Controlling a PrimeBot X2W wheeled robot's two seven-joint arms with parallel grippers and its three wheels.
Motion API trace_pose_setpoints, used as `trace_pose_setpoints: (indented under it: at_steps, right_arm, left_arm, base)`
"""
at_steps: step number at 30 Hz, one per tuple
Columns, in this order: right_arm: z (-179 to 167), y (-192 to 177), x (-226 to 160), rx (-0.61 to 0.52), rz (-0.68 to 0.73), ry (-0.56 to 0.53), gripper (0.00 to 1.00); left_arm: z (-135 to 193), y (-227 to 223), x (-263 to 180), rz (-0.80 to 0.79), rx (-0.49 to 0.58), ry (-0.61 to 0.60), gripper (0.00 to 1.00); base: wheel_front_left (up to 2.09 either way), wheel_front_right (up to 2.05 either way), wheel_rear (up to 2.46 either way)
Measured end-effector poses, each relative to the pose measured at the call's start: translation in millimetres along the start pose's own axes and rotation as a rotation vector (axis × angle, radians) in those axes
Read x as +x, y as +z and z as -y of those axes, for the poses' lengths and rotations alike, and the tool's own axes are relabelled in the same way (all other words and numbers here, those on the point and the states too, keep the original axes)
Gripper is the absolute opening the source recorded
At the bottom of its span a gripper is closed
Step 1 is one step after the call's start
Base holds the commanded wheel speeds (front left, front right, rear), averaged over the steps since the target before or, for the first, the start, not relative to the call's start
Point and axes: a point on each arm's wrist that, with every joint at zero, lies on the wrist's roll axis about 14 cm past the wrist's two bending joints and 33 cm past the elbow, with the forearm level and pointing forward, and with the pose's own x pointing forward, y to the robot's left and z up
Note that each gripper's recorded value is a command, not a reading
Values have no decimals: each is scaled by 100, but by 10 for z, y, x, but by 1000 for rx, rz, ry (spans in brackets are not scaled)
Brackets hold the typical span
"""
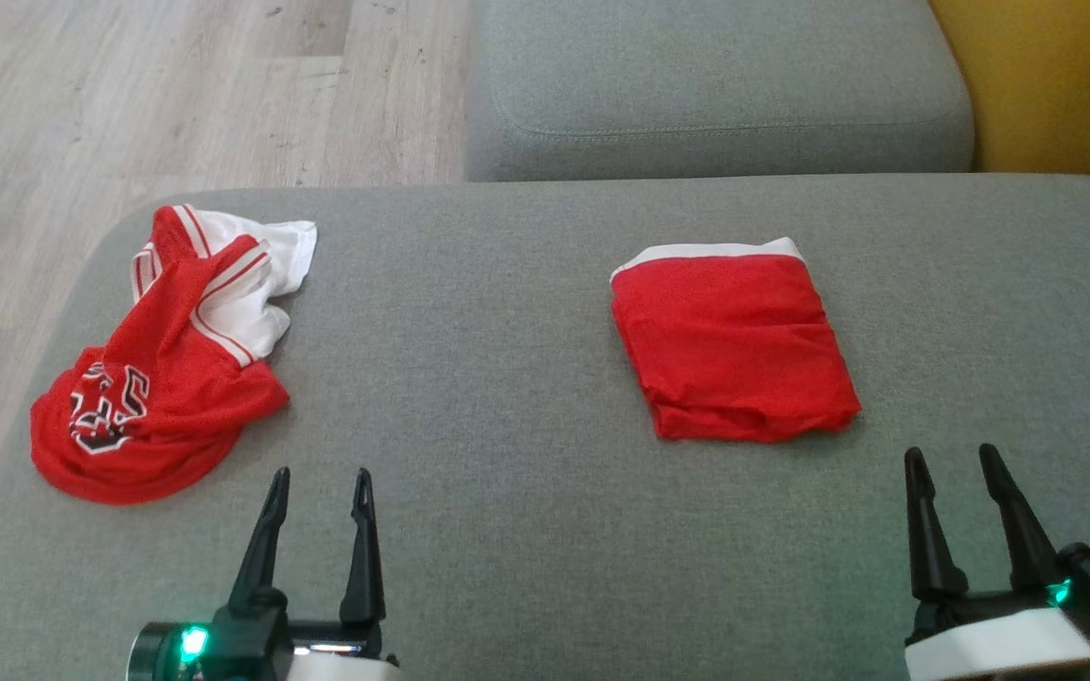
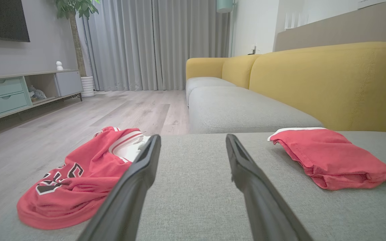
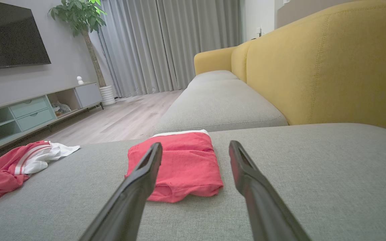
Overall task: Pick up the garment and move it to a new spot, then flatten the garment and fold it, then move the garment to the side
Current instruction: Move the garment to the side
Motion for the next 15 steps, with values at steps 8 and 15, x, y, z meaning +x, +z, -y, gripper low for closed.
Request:
trace_pose_setpoints:
  at_steps: [8,15]
  right_arm:
    - [2,-76,-22,-5,-25,-1,100]
    - [-16,-178,-2,-1,-58,6,100]
  left_arm:
    - [43,8,25,3,6,-22,100]
    - [-11,-24,50,-7,20,-12,100]
  base:
    - [0,0,0]
    - [0,0,0]
